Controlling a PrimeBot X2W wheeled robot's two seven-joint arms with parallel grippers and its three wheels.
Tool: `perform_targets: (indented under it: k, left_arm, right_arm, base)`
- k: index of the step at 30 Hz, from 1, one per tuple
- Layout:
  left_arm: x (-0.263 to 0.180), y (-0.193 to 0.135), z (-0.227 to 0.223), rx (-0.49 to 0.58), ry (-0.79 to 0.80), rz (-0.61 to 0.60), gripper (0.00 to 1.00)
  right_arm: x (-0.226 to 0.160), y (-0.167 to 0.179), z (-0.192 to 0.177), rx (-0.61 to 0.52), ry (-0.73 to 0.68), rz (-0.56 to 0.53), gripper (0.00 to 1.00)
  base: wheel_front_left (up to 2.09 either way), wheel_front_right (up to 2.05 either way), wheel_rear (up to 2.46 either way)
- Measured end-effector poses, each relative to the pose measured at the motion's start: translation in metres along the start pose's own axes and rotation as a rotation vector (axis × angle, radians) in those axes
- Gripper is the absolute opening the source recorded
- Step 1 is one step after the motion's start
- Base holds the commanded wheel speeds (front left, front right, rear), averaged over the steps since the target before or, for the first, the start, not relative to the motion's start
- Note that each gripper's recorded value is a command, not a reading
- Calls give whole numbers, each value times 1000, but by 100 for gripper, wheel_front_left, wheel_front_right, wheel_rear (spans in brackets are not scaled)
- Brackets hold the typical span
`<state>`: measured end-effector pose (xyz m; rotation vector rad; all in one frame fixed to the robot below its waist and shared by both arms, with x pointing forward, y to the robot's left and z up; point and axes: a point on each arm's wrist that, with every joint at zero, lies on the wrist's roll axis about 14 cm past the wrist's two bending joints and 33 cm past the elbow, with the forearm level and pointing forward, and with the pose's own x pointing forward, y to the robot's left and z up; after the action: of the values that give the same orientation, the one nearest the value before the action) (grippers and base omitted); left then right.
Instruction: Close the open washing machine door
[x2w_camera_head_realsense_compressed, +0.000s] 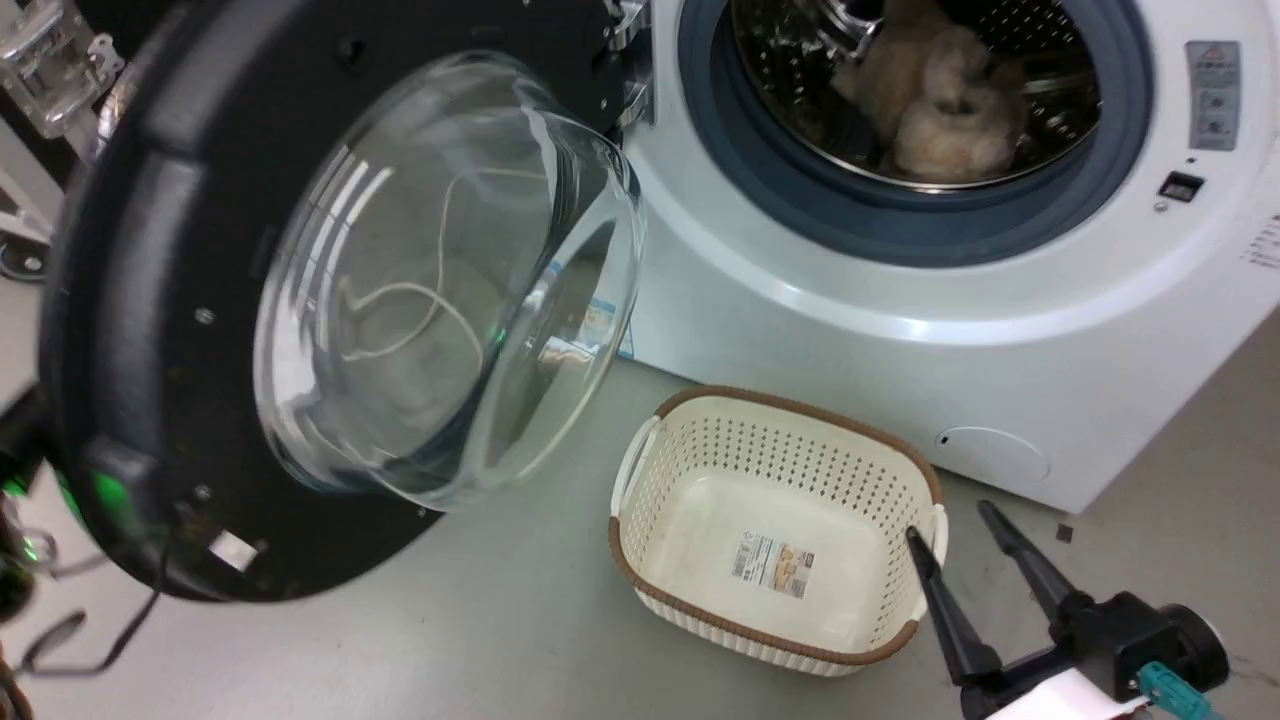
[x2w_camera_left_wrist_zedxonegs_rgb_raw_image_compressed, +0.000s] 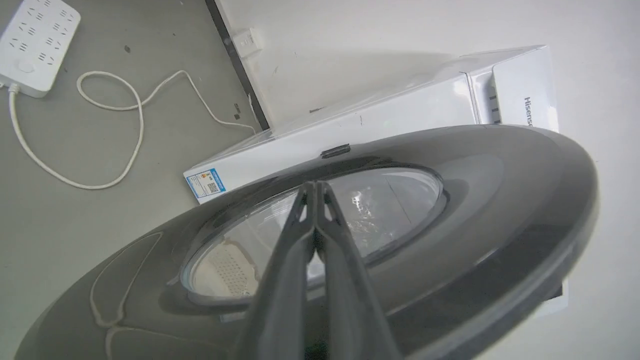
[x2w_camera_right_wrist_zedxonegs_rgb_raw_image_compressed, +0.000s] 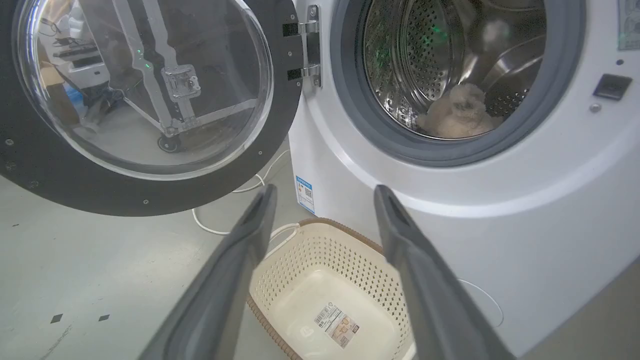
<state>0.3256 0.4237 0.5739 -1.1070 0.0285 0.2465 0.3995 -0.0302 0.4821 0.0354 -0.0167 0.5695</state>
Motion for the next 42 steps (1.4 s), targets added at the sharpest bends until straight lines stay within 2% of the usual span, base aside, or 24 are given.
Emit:
perform_targets:
  k: [3, 4, 14, 15, 16, 20, 24, 35, 38, 42]
  left_arm:
    - [-6, -6, -23, -52, 58, -57, 0]
    - [-10, -15, -72, -106, 180, -117, 0]
    - [-26, -47, -193, -237, 513, -228, 0]
    - [-28, -51, -207, -263, 551, -236, 0]
    - [-33, -67, -251, -331, 658, -267, 0]
    - [-37, -90, -308, -381, 798, -301, 0]
    - [-27, -107, -345, -437, 848, -320, 0]
    - [28, -162, -439, -506, 945, -362, 0]
    - [56, -176, -464, -536, 909, -347, 0]
    - [83, -177, -479, -529, 838, -304, 0]
  right_arm:
    - [-4, -9, 6, -5, -15, -38, 100]
    - [-12, -21, 13, -12, -32, -87, 100]
    - [-45, -57, 30, -46, -67, -231, 100]
    - [-49, -61, 31, -50, -68, -248, 100]
    - [-64, -74, 31, -60, -64, -300, 100]
    - [-85, -91, 29, -65, -52, -374, 100]
    - [-105, -108, 27, -69, -40, -449, 100]
    - [-160, -148, 17, -68, 15, -659, 100]
    - [-177, -157, 13, -57, 35, -726, 100]
    - [-185, -160, 8, -54, 57, -759, 100]
  base:
    - [0, 0, 0]
    - [0, 0, 0]
    - [0, 0, 0]
    - [0, 0, 0]
    - [0, 0, 0]
    - [0, 0, 0]
    - [0, 0, 0]
    - [0, 0, 0]
    - [0, 0, 0]
    - [0, 0, 0]
